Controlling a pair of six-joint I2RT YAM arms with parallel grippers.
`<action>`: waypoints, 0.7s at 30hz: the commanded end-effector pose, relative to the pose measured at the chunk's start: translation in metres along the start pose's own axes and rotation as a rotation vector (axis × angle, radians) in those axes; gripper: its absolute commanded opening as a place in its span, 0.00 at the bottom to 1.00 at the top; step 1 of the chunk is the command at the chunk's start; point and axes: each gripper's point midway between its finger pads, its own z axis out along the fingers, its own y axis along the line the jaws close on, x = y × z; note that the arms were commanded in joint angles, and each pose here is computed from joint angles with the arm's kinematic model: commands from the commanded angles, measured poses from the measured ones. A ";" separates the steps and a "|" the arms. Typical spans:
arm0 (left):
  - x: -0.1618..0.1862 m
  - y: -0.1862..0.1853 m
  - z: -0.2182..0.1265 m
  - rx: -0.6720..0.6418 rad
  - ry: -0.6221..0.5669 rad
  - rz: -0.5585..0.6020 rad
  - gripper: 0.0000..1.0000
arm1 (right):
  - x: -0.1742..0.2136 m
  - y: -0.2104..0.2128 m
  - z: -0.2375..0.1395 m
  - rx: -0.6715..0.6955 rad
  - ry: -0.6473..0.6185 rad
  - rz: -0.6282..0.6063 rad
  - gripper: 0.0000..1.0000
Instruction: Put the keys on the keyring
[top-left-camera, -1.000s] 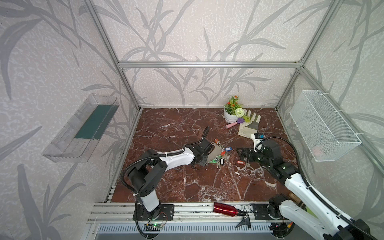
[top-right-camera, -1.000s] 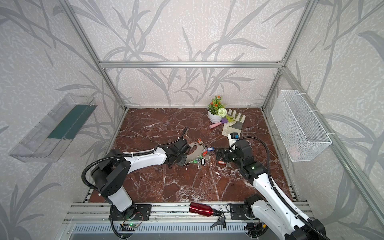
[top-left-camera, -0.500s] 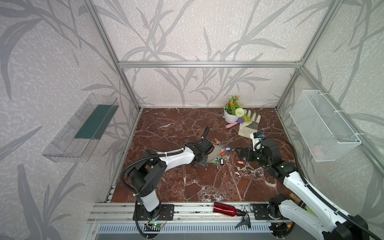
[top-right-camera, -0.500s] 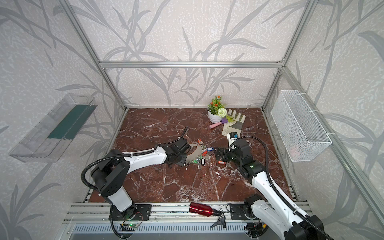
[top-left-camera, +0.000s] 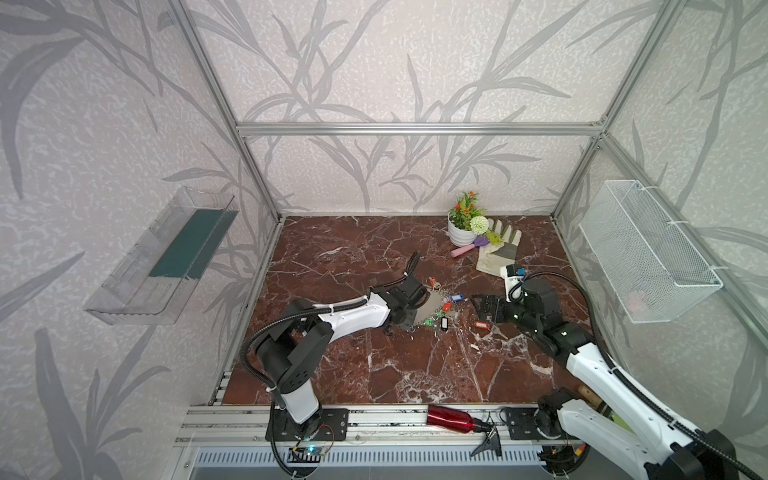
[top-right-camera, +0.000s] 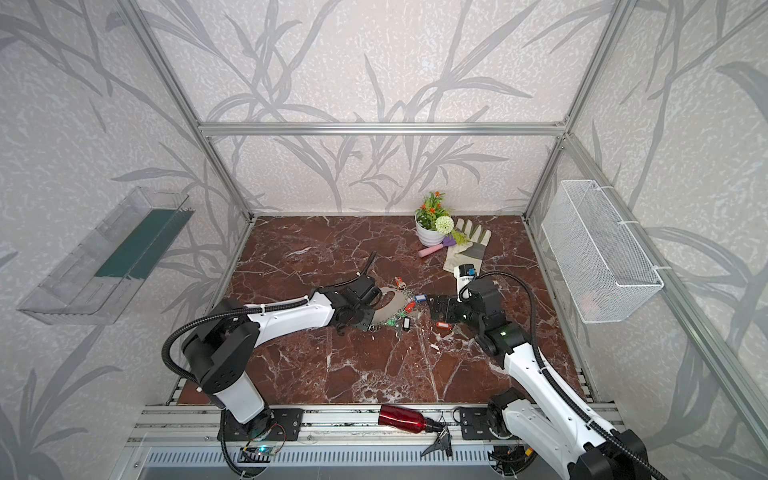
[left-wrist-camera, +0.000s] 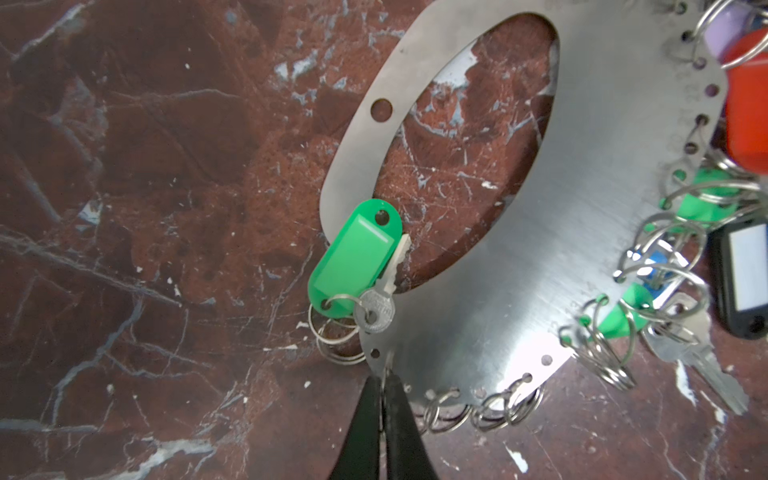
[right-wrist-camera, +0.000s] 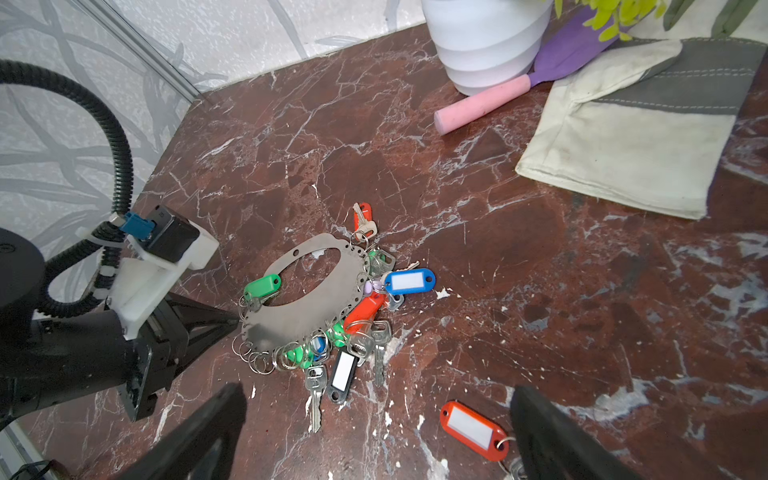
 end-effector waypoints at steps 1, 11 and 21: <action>-0.002 0.005 -0.001 -0.034 0.006 -0.006 0.13 | 0.002 0.003 0.002 -0.019 0.000 0.005 1.00; 0.001 0.001 0.001 -0.016 0.018 0.002 0.16 | 0.002 0.002 -0.002 -0.013 -0.007 0.003 1.00; -0.010 -0.001 -0.036 0.098 -0.147 -0.083 0.24 | 0.007 0.001 0.002 0.020 0.011 -0.033 0.99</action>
